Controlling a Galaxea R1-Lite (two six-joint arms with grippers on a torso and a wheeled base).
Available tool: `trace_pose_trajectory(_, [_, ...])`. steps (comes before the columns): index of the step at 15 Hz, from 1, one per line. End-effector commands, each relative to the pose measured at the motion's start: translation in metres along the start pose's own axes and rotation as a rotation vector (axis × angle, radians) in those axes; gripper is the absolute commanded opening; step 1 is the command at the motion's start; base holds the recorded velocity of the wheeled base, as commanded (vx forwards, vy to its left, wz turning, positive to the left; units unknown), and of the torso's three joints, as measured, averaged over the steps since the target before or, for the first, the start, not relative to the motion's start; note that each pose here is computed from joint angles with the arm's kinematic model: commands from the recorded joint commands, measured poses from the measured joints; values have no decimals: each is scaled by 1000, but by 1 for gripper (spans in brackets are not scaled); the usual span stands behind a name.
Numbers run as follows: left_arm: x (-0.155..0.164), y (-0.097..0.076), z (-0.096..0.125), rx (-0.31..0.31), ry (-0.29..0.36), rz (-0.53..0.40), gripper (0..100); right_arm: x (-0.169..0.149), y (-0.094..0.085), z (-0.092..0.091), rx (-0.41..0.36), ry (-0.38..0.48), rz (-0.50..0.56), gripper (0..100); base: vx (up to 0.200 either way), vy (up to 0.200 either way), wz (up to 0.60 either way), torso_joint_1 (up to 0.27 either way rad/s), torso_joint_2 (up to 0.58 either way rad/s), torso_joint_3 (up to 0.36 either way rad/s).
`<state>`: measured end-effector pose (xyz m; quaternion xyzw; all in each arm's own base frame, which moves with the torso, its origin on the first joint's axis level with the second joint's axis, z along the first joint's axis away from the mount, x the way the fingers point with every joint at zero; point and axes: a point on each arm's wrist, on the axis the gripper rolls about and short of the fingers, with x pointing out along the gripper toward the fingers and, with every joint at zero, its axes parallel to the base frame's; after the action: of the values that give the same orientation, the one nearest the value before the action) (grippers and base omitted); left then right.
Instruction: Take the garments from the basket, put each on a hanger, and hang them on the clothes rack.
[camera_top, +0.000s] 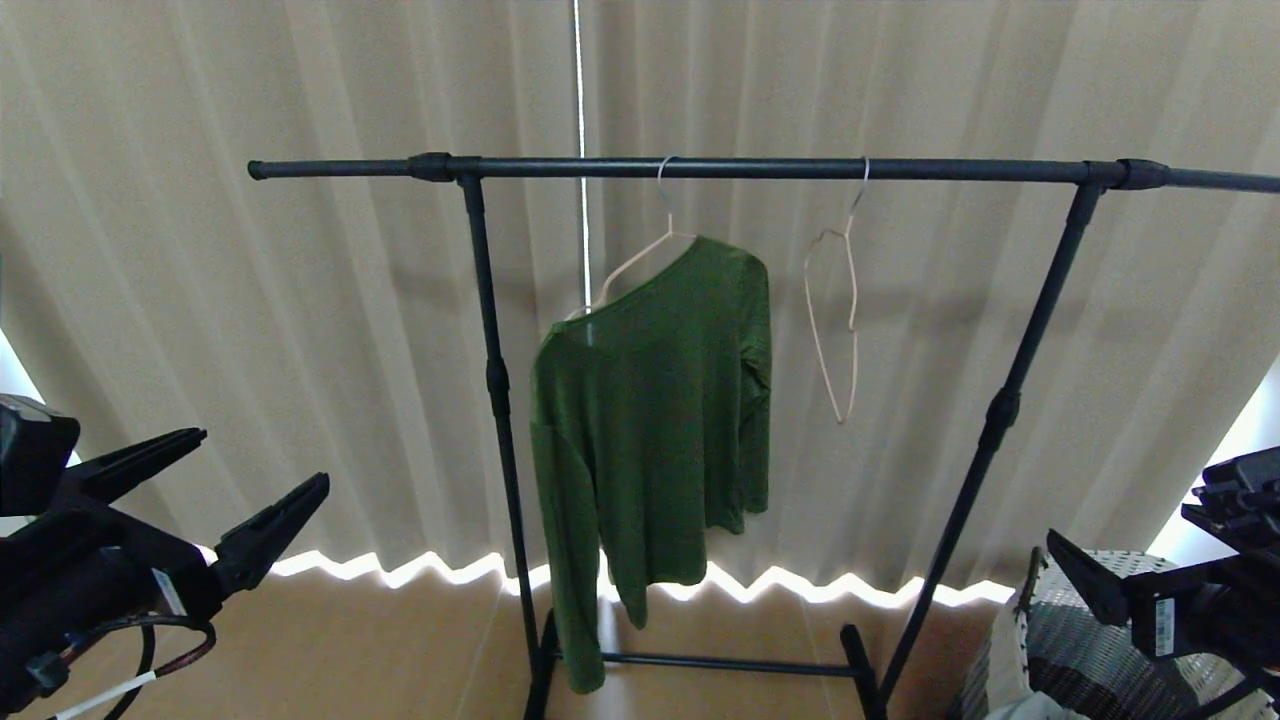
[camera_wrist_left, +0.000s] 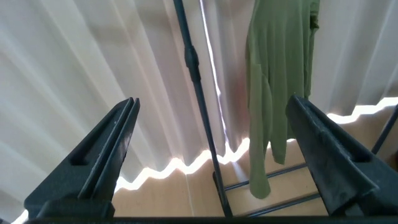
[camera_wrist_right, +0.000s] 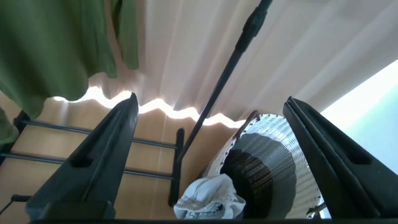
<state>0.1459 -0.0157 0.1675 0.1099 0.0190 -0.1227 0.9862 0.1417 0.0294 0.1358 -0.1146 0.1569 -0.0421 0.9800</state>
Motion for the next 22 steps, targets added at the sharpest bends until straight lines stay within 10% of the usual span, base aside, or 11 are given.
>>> trace_pose_trajectory(1, [0, 2, 0, -1, -1, 12, 100, 0, 0, 0, 1, -2, 0, 100, 0, 0, 0, -22, 51, 36])
trace_pose_trajectory(22, [-17, 1, 8, 20, -69, 27, 100, -4, -2, 2, 3, -23, 2, 100, 0, 0, 0, -110, 295, 185])
